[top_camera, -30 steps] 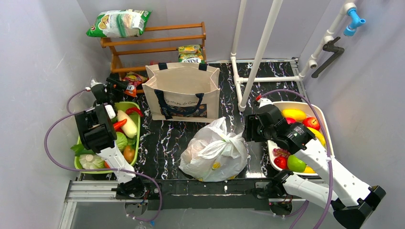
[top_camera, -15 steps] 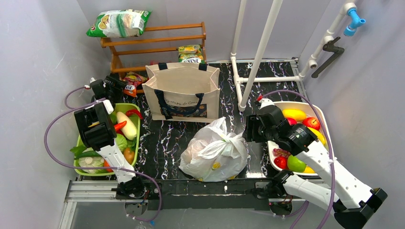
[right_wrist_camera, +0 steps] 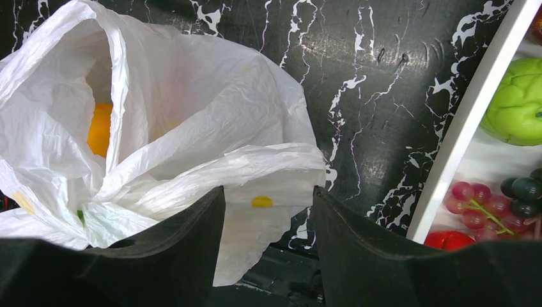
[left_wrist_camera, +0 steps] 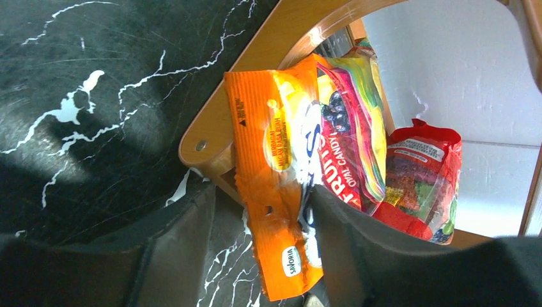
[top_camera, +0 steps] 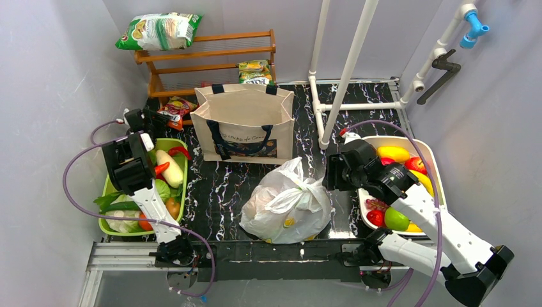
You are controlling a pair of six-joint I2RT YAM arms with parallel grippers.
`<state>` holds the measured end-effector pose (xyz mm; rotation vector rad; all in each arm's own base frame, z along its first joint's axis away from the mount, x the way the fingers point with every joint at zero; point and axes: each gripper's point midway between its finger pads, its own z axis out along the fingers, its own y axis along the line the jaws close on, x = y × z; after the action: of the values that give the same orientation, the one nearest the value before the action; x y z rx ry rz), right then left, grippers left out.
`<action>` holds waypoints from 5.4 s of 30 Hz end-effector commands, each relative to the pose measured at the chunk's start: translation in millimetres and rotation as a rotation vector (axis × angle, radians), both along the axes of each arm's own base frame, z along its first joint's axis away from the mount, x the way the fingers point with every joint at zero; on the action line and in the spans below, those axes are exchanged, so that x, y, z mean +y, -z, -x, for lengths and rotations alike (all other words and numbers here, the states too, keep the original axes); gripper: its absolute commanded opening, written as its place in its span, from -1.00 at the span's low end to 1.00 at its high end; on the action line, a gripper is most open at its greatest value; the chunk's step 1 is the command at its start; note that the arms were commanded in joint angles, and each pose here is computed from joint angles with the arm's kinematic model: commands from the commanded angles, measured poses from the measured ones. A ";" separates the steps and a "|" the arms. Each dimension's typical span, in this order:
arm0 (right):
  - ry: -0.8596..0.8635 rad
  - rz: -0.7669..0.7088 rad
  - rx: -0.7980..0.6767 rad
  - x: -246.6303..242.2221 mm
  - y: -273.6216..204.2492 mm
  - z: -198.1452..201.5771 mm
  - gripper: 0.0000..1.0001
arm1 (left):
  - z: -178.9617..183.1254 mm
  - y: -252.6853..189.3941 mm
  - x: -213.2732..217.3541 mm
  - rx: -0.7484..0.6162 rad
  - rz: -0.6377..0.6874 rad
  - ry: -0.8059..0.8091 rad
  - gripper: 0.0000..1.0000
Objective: Place the mixed food into the grocery bags and tie them
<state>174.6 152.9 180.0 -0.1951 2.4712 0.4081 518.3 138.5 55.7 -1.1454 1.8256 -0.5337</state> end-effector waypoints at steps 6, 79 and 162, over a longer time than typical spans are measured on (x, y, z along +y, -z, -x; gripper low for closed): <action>-0.005 -0.020 -0.015 5.4 -5.2 -4.5 0.19 | -24.1 -30.4 4.4 -0.124 0.011 -0.023 -0.60; 0.008 -0.199 -0.096 1.0 -63.5 17.1 0.17 | 181.4 -447.5 -228.6 -0.551 -0.363 0.453 -1.00; 0.056 -0.244 -0.038 -20.7 -40.7 51.2 0.17 | 101.5 -439.2 -214.9 -0.358 -1.026 0.346 0.97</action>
<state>125.8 131.2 219.4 -0.0431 2.3639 0.6439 396.7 -83.7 494.1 -0.1012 1.6316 -0.0751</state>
